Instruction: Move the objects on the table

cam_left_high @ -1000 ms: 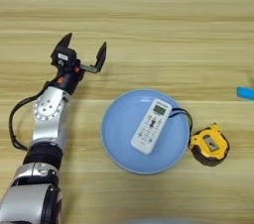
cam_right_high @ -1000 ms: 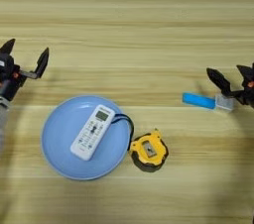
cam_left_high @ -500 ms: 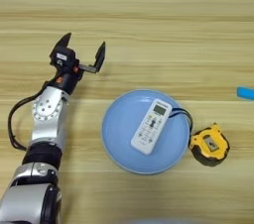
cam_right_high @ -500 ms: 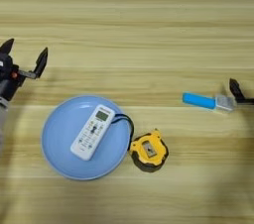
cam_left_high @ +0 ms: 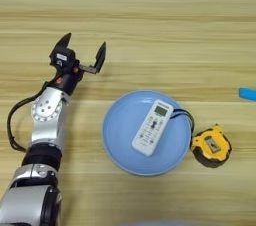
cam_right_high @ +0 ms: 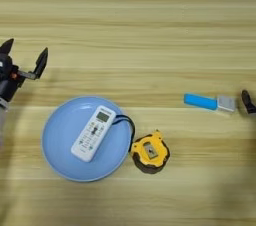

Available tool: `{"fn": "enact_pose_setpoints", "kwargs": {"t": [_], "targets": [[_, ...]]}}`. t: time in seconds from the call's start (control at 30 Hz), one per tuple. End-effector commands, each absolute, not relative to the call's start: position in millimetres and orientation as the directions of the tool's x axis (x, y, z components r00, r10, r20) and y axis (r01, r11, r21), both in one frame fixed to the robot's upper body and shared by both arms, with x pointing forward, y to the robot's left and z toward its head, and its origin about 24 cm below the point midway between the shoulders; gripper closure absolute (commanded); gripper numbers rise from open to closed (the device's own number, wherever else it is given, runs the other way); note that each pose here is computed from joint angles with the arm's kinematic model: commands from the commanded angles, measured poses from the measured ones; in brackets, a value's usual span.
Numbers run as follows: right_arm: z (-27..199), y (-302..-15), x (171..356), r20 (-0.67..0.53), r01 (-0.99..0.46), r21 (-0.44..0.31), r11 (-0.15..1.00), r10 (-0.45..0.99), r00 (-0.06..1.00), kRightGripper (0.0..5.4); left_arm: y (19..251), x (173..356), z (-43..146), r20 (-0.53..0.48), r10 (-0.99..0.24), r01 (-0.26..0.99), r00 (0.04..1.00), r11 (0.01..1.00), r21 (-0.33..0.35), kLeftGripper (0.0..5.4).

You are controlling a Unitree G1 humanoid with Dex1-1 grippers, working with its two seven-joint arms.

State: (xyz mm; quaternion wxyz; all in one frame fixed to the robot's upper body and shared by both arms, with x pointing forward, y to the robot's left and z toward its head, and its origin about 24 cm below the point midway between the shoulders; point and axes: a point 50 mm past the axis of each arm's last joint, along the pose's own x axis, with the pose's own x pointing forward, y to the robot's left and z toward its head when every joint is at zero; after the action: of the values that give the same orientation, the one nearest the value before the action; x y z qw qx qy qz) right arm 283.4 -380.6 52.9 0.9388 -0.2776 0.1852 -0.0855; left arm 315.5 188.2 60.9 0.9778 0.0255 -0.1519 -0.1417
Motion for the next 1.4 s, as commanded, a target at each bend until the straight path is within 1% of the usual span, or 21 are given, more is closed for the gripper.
{"fn": "enact_pose_setpoints", "kwargs": {"t": [0.03,0.33,0.43,0.53,0.7,0.83,0.97,1.03,1.23,1.3,1.4], "targets": [[46.9,-382.0,277.6,-0.329,0.020,-0.578,0.816,-0.256,0.909,0.04,189.8,318.0,66.1,0.306,-0.283,0.268,0.909,0.959,0.091,0.00],[36.2,-362.5,279.9,-0.358,-0.122,-0.572,0.811,-0.114,0.927,0.04,189.8,317.5,66.0,0.307,-0.280,0.266,0.909,0.960,0.087,0.00],[34.3,-354.4,282.3,-0.356,-0.164,-0.578,0.799,-0.066,0.932,0.04,190.8,318.1,64.9,0.303,-0.270,0.267,0.914,0.962,0.054,0.00],[32.5,-349.6,283.3,-0.359,-0.192,-0.586,0.787,-0.039,0.933,0.04,191.2,318.1,65.0,0.303,-0.270,0.268,0.914,0.962,0.050,0.00],[34.1,-337.5,289.0,-0.334,-0.230,-0.594,0.771,0.024,0.942,0.04,191.5,318.3,64.0,0.297,-0.264,0.271,0.918,0.962,0.017,0.00],[35.5,-328.7,293.3,-0.317,-0.254,-0.602,0.757,0.064,0.946,0.04,192.0,318.3,63.9,0.295,-0.263,0.272,0.919,0.962,0.011,0.00],[34.8,-319.0,297.9,-0.312,-0.275,-0.607,0.745,0.095,0.945,0.04,191.3,318.8,62.0,0.287,-0.255,0.275,0.923,0.961,-0.032,0.00],[35.0,-313.7,300.2,-0.305,-0.286,-0.611,0.738,0.114,0.946,0.04,191.3,319.0,60.9,0.282,-0.254,0.276,0.925,0.960,-0.042,0.00],[39.2,-296.6,306.3,-0.268,-0.321,-0.622,0.714,0.191,0.944,0.04,191.3,318.7,59.6,0.275,-0.249,0.274,0.929,0.960,-0.053,0.00],[41.3,-290.3,307.8,-0.253,-0.333,-0.627,0.704,0.221,0.942,0.04,191.2,318.6,58.3,0.266,-0.246,0.268,0.932,0.962,-0.049,0.00],[44.3,-280.6,308.9,-0.233,-0.352,-0.638,0.685,0.264,0.936,0.04,191.7,319.3,55.0,0.240,-0.223,0.235,0.945,0.972,-0.024,0.00]]}}
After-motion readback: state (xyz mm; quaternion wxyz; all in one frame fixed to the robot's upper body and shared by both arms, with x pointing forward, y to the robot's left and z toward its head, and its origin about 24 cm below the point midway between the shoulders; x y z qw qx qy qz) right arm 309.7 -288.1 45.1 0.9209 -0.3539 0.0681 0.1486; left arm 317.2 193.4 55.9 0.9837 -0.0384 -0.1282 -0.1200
